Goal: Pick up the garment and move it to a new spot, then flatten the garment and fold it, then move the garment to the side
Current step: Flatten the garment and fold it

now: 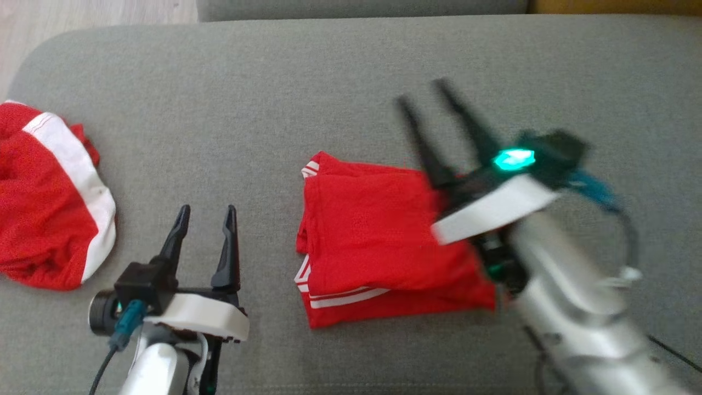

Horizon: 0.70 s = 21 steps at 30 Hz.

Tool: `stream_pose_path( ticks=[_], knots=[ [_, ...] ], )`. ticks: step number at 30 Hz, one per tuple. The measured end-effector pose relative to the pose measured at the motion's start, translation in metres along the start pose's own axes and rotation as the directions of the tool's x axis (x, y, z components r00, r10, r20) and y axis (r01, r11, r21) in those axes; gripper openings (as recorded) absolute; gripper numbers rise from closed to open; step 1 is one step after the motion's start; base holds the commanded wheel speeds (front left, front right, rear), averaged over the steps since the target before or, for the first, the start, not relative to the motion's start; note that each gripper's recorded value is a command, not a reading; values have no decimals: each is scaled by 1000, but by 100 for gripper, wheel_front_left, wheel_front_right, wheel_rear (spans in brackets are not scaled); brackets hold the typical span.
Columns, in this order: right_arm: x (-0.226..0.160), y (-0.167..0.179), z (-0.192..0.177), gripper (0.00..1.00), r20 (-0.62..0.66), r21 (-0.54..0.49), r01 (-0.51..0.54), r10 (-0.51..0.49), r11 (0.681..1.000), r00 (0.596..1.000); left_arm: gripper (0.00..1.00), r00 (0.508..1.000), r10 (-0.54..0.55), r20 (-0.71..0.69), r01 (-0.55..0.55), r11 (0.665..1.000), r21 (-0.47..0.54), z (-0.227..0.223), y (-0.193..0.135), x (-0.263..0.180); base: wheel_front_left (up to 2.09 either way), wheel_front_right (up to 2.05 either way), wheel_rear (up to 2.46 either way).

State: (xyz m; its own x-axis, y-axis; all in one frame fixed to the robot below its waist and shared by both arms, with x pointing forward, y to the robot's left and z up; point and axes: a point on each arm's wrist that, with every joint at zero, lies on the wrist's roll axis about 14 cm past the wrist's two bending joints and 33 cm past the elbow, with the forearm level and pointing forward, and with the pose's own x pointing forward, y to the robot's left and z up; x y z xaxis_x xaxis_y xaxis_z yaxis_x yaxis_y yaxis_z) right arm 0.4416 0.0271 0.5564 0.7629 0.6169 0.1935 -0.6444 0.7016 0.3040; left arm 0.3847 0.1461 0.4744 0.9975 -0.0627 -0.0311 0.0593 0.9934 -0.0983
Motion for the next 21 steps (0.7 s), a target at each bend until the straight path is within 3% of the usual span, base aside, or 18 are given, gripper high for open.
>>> stream_pose_path(
  ticks=[4,10,13,21],
  knots=[
    [-37,-64,25,100,61,-133,183,-176,974,983,100,1000,-6,22,6,1000,14,8,0,0,0,0,0],
    [-117,-121,15,100,-2,-228,405,-416,886,909,100,998,-11,66,9,1000,25,23,1,-1,0,0,0],
    [-144,-125,18,100,-16,-253,459,-478,852,878,100,998,0,66,-2,999,32,23,8,-7,0,0,0],
    [-171,-108,21,100,-40,-257,492,-518,832,855,100,998,0,61,-3,999,40,24,7,-26,0,0,0]
  ],
)
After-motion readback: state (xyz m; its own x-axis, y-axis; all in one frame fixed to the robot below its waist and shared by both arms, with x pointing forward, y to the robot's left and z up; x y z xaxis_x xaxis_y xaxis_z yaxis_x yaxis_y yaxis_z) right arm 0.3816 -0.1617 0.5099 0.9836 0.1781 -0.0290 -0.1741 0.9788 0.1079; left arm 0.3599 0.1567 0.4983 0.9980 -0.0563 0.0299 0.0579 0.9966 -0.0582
